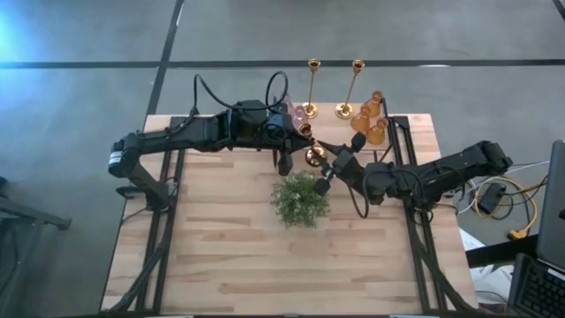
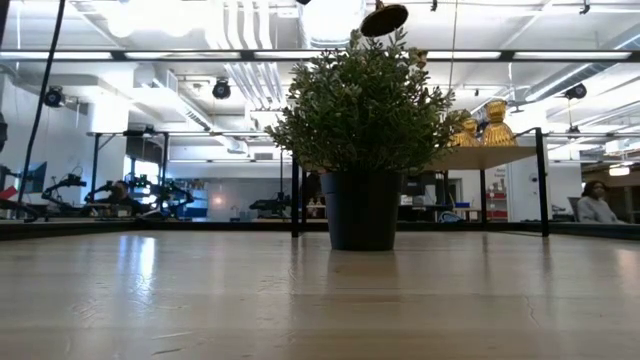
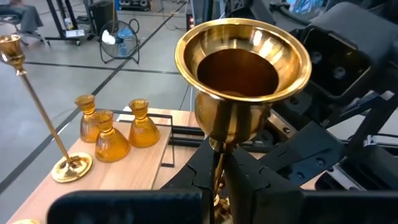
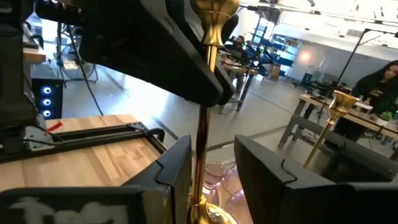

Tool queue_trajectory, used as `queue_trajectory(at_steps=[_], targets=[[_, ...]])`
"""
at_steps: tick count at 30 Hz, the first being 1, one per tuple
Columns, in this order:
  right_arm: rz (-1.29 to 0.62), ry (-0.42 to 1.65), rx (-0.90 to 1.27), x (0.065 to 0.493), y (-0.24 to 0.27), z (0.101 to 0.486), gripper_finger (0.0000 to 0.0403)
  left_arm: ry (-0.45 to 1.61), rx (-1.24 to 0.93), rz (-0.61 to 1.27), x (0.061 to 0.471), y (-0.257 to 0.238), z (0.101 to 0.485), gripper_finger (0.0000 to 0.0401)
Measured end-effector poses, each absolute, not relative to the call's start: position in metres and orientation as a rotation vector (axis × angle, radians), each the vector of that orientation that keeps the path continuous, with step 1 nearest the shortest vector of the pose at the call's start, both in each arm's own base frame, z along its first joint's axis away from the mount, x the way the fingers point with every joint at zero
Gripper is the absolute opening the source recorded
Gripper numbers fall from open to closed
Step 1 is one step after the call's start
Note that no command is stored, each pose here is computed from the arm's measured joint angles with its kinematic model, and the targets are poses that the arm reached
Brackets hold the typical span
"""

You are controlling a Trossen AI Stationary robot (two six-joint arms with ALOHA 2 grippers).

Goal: Pick & Place candle stick holders
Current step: Put the small golden candle holder on the shelf

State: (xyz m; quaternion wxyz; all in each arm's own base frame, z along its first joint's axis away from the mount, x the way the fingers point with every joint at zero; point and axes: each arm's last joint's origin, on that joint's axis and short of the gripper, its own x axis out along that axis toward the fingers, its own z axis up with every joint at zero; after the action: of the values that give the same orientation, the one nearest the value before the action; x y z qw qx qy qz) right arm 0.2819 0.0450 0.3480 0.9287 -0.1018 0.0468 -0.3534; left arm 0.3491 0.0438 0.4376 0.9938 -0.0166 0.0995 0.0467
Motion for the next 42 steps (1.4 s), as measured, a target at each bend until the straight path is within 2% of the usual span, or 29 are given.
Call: queue_trajectory(at_steps=[11,14,17,20,27,33,37,42], targets=[[-0.726,0.090,-0.216,0.294,0.042,0.353,0.0083,0.196,-0.039,0.061,0.349,0.043,0.438,0.0020],[-0.735,0.107,-0.243,0.303,0.041,0.353,0.0062,0.205,-0.040,0.058,0.349,0.043,0.437,0.0020],[-0.777,0.125,-0.264,0.307,0.042,0.355,0.0022,0.211,-0.027,0.060,0.349,0.043,0.436,0.0020],[-0.810,0.137,-0.289,0.310,0.042,0.358,0.0014,0.217,-0.006,0.066,0.348,0.043,0.436,0.0024],[-0.869,0.141,-0.263,0.299,0.039,0.354,0.0011,0.245,0.055,0.134,0.345,0.045,0.436,0.0121],[-0.887,0.111,-0.187,0.270,0.032,0.346,0.0010,0.250,0.124,0.356,0.325,0.049,0.448,0.0197],[-0.923,0.064,-0.158,0.254,0.020,0.332,0.0010,0.224,0.130,0.472,0.312,0.051,0.447,0.0218],[-0.965,-0.124,-0.157,0.237,0.004,0.297,0.0010,0.099,0.148,0.587,0.304,0.053,0.417,0.0221]])
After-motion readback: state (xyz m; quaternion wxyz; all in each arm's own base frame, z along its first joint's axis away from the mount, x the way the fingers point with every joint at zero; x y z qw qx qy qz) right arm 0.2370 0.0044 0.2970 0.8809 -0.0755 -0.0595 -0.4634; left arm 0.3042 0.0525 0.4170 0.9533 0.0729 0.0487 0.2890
